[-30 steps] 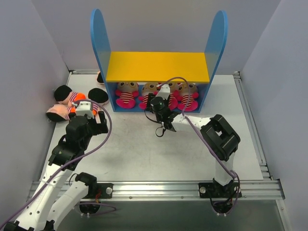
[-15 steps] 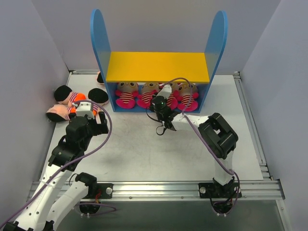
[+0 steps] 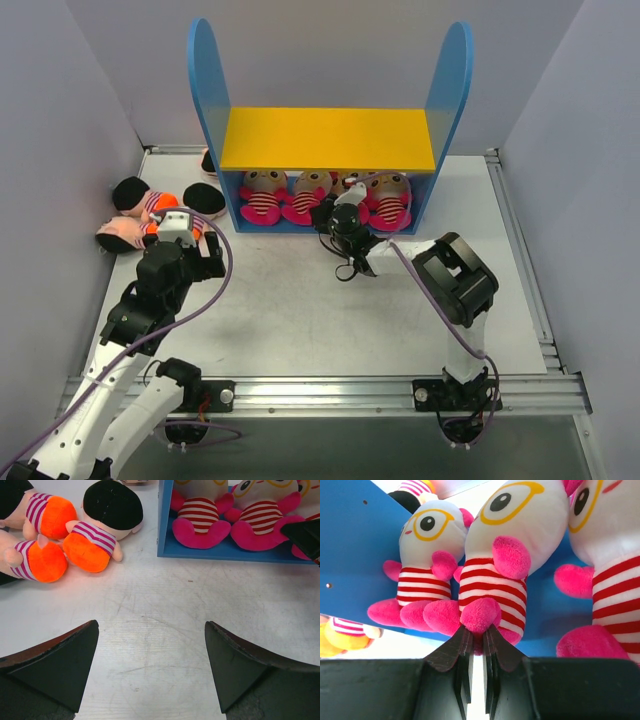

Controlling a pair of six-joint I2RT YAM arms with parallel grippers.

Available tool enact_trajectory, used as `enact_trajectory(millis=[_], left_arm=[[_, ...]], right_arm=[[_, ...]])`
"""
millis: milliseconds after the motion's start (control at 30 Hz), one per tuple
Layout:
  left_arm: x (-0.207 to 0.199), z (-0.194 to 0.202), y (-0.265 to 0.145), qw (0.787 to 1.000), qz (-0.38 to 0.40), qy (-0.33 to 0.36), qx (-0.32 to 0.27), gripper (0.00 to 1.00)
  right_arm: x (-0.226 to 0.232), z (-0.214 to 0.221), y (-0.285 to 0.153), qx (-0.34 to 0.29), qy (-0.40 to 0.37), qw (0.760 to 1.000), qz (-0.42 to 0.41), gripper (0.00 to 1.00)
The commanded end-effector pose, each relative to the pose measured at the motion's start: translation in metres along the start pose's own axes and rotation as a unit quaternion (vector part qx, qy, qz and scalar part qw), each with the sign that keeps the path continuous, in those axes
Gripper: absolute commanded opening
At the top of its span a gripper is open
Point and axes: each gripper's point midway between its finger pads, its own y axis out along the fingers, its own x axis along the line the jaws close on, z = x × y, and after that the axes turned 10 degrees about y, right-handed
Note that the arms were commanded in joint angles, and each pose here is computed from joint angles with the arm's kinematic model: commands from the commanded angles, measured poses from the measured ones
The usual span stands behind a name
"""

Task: Place and organize the stuffed toys onto the shelf
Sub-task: Adjust the position of the stuffed toy

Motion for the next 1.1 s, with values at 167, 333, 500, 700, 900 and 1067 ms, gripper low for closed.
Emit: enact_trajectory(millis=[167,333,500,700,900,1067], left_arm=[[0.001,-0.004,-0.002,1.000,-0.001,0.006,-0.009,0.95],[0.001,-0.004,-0.002,1.000,-0.001,0.006,-0.009,0.95],[0.000,-0.004,-0.002,1.000,0.002,0.006,-0.009,0.95],[0.000,-0.004,-0.002,1.000,0.002,0.005,-0.010,0.95],[-0.001,-0.004,-0.002,1.000,0.005,0.006,-0.010,0.95],[-0.001,-0.004,-0.001,1.000,0.004,0.006,-0.009,0.95]], right_arm=[[0.003,-0.007,-0.001,-0.019,0.041,0.999,-0.021,0.00],[-0.016,-0.010,0.000,-0.028,0.044,0.998,0.022,0.00],[-0.022,-0.003,0.007,-0.008,0.037,0.998,0.041,0.00],[-0.021,-0.002,0.013,-0.003,0.037,0.998,0.044,0.07],[-0.014,-0.002,0.018,0.006,0.027,0.999,0.041,0.09],[-0.017,0.000,0.018,0.011,0.021,0.999,0.048,0.12]])
